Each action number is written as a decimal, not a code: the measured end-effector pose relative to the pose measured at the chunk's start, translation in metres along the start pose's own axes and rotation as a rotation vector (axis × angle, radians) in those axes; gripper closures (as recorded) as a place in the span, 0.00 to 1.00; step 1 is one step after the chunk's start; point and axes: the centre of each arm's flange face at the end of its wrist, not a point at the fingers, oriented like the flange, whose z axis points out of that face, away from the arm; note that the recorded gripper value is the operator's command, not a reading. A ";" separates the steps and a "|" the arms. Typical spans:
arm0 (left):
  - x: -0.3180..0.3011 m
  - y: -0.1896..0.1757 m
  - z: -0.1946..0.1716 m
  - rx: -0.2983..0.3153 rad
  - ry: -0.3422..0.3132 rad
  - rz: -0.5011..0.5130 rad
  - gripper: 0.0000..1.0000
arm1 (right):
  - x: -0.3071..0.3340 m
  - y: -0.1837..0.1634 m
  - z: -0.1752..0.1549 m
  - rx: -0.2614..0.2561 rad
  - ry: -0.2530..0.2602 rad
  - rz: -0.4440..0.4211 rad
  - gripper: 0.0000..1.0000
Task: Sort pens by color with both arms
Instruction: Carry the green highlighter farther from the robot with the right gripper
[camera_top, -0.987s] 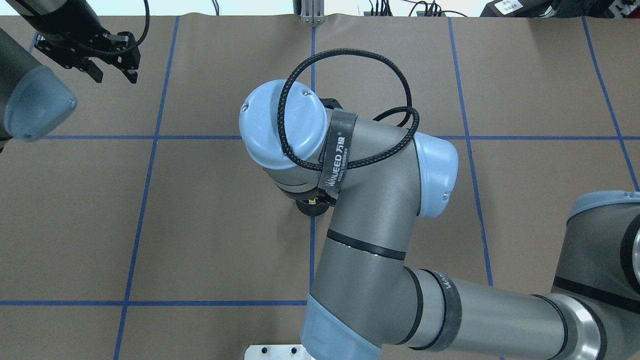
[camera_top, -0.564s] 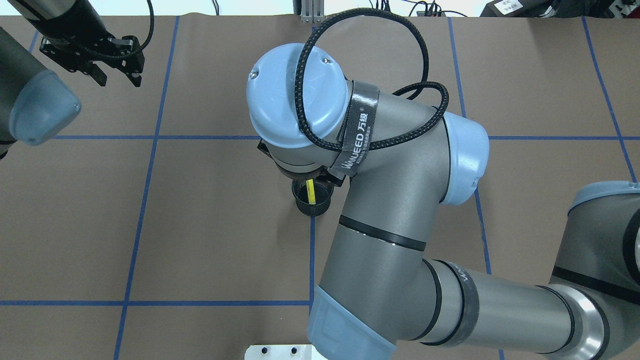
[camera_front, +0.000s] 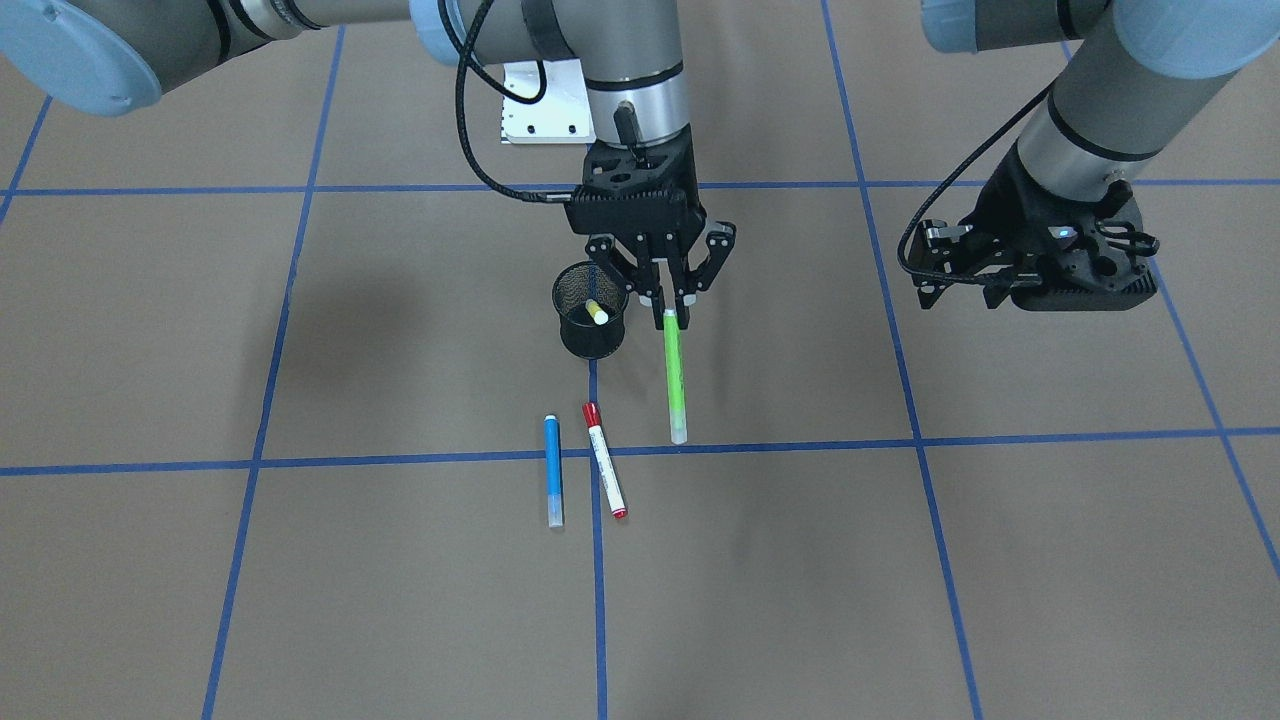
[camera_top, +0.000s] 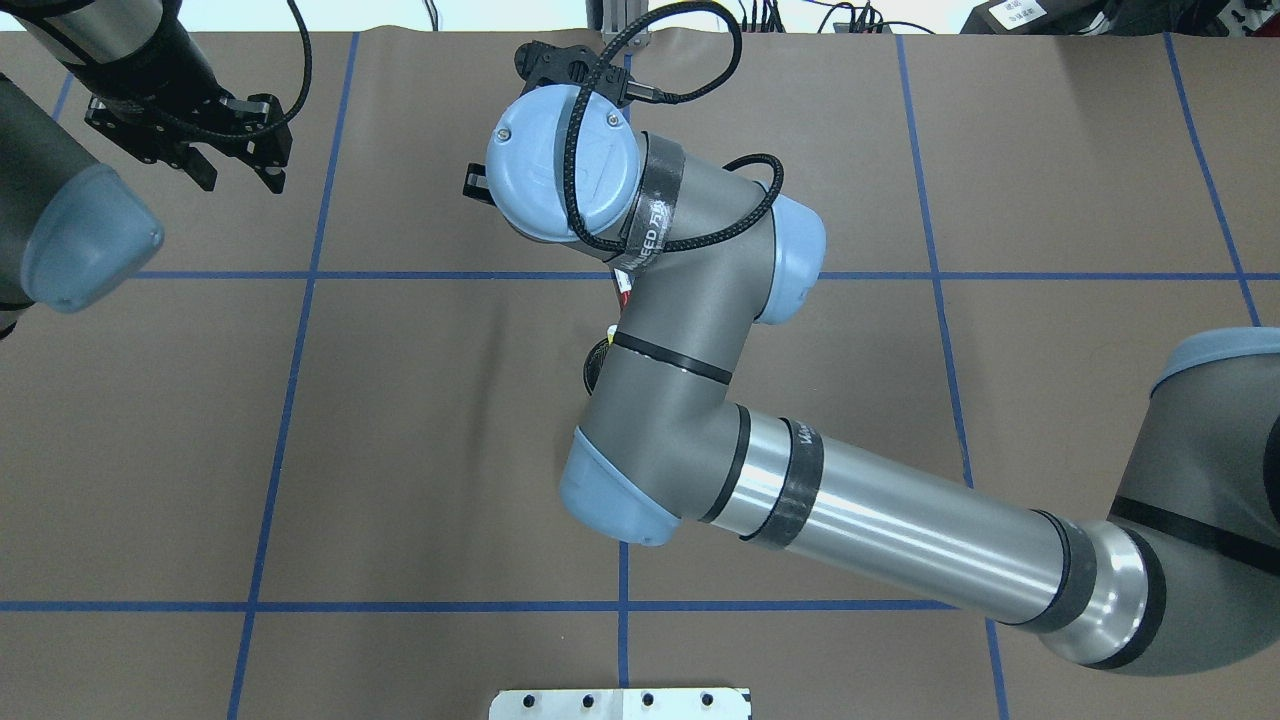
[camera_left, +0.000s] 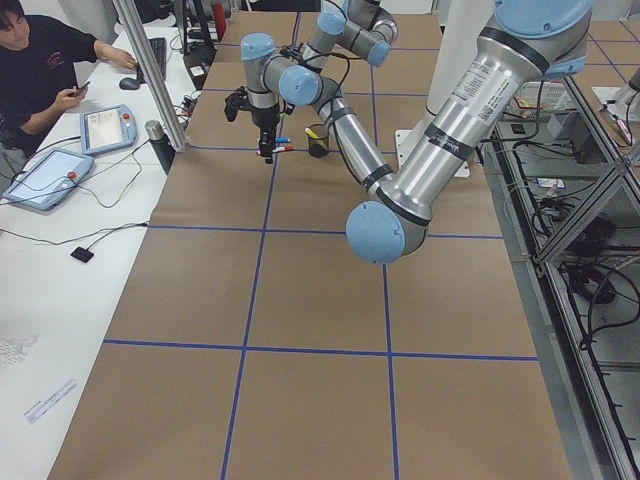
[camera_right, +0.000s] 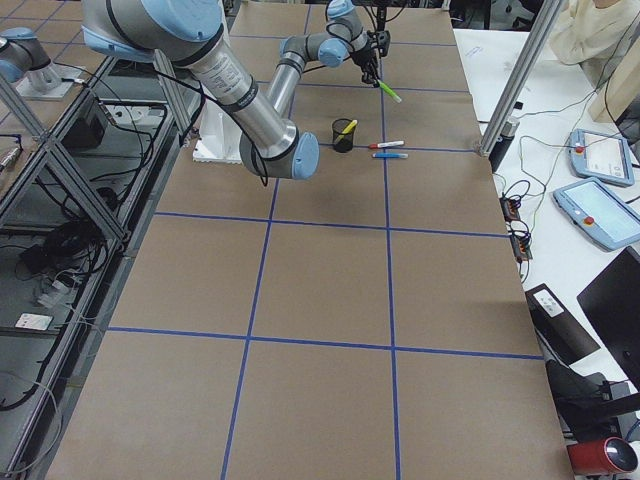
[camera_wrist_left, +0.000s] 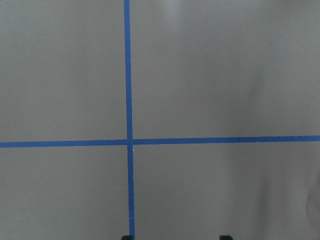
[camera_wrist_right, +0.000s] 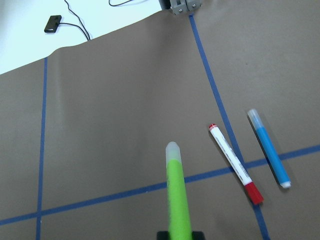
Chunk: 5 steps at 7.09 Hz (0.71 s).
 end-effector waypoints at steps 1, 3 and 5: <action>-0.003 0.002 0.001 -0.001 -0.001 0.000 0.34 | -0.001 -0.007 0.015 0.013 0.018 -0.021 1.00; -0.005 0.004 0.002 -0.002 -0.001 0.000 0.34 | -0.009 -0.010 0.055 0.028 0.038 -0.044 1.00; -0.005 0.004 0.002 -0.002 -0.002 0.000 0.34 | -0.001 -0.001 0.084 0.021 0.053 -0.090 1.00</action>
